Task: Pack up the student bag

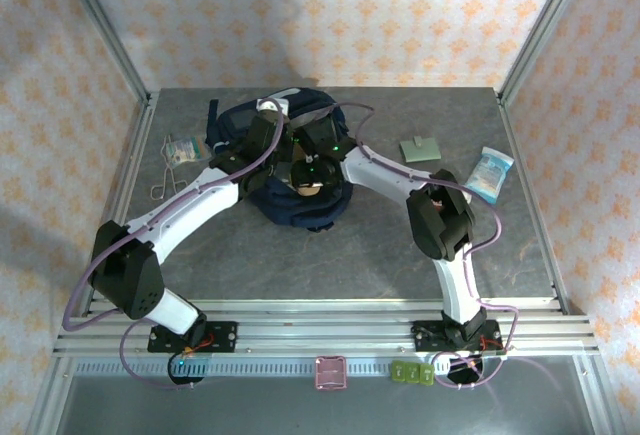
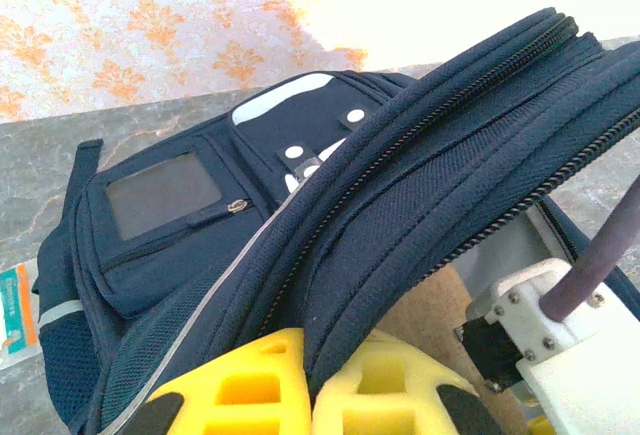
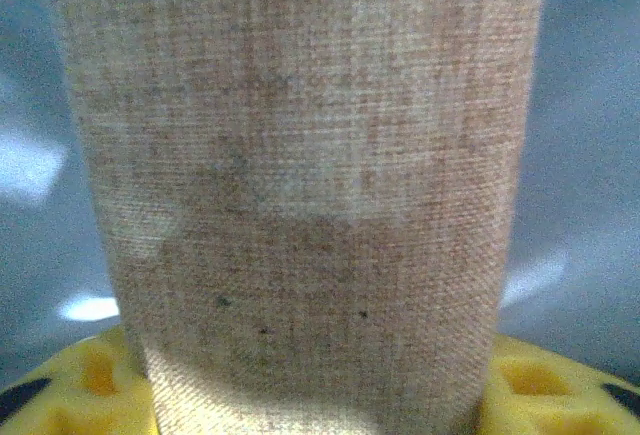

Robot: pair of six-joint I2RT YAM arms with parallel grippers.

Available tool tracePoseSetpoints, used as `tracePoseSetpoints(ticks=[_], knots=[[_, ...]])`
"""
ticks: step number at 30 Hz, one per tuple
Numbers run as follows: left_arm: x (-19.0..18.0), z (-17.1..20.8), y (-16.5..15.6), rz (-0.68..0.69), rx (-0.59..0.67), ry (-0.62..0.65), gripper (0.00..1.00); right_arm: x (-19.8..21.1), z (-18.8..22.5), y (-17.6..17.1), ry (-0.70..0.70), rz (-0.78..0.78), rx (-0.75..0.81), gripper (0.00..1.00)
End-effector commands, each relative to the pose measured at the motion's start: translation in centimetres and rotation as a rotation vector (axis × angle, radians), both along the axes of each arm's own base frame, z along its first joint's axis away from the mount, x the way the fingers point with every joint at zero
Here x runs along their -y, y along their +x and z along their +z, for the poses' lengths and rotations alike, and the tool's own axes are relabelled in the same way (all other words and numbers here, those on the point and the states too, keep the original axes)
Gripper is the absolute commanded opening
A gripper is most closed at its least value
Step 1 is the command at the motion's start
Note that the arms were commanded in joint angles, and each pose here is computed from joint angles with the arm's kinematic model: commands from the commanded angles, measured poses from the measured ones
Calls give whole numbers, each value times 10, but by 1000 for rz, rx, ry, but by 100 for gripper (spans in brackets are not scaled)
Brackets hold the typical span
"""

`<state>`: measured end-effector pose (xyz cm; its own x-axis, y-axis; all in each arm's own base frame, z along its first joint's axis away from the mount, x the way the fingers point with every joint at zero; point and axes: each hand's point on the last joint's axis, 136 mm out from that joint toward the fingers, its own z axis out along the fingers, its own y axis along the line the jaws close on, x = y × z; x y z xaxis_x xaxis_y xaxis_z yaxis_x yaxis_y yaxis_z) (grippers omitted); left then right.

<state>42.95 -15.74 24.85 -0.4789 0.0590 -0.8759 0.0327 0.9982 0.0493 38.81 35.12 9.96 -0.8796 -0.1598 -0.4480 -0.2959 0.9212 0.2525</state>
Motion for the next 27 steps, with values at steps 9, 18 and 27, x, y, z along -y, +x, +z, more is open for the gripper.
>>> tracePoseSetpoints(ticks=[9,18,27], knots=[[2,73,0,11,193,-170,0,23,43,8,-12,-77,155,79],[5,68,-1,-5,182,-187,0,33,34,-40,183,-117,69,44],[8,68,-4,-18,177,-212,0,26,-7,-40,314,-196,13,14]])
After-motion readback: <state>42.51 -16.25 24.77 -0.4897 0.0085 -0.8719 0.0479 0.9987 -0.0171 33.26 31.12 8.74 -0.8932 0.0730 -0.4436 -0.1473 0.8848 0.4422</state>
